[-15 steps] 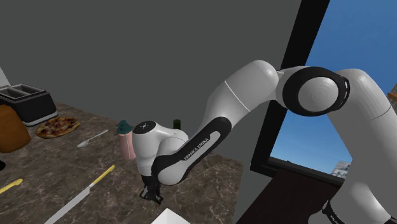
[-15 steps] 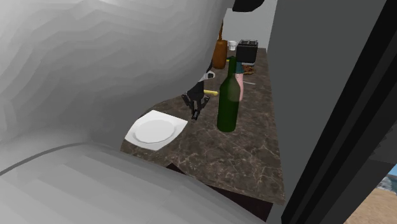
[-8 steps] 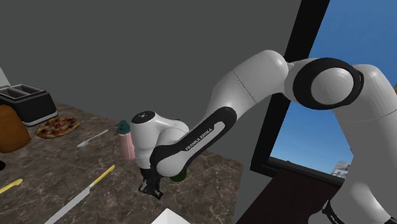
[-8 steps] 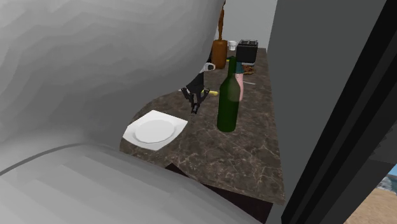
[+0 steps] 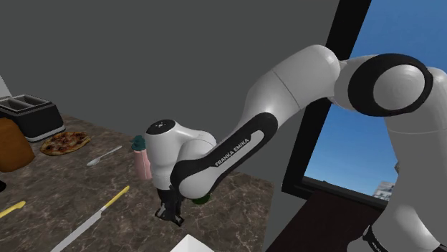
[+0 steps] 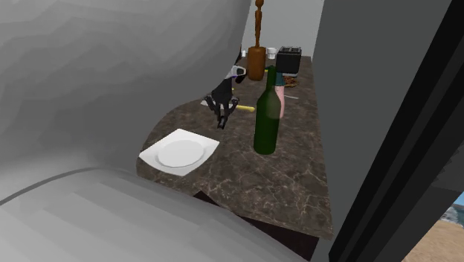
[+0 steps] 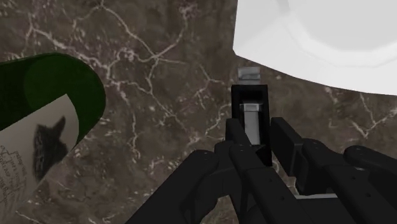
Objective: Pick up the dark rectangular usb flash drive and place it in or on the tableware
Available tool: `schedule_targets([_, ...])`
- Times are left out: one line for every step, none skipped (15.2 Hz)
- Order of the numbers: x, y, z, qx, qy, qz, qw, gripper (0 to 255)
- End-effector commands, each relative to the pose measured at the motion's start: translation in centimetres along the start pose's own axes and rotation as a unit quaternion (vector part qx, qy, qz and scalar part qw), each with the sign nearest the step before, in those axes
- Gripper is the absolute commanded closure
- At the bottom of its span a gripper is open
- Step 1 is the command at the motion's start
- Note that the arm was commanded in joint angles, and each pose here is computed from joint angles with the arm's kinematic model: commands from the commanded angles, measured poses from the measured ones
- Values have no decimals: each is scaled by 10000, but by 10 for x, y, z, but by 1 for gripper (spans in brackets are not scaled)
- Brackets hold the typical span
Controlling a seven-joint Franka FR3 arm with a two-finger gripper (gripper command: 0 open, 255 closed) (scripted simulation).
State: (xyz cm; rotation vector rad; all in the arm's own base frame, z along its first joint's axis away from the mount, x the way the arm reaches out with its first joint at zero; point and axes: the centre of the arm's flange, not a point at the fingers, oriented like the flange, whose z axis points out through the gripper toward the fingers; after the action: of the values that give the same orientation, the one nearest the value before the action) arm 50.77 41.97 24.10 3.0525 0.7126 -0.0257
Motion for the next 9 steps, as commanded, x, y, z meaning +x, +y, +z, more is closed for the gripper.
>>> schedule_targets([-18, -17, -3, 0, 1, 2, 10000, 255])
schedule_targets([-27, -26, -4, 0, 1, 2, 10000, 255])
schedule_targets([-37, -36, -5, 0, 1, 2, 10000, 255])
schedule_targets([-46, -45, -6, 0, 1, 2, 10000, 255])
schedule_targets([-55, -54, -7, 0, 1, 2, 10000, 255])
schedule_targets([-64, -64, -8, 0, 1, 2, 10000, 255])
schedule_targets([-74, -73, -9, 0, 1, 2, 10000, 255])
schedule_targets([-83, -82, -10, 0, 1, 2, 10000, 255])
schedule_targets([-92, -92, -11, 0, 1, 2, 10000, 255])
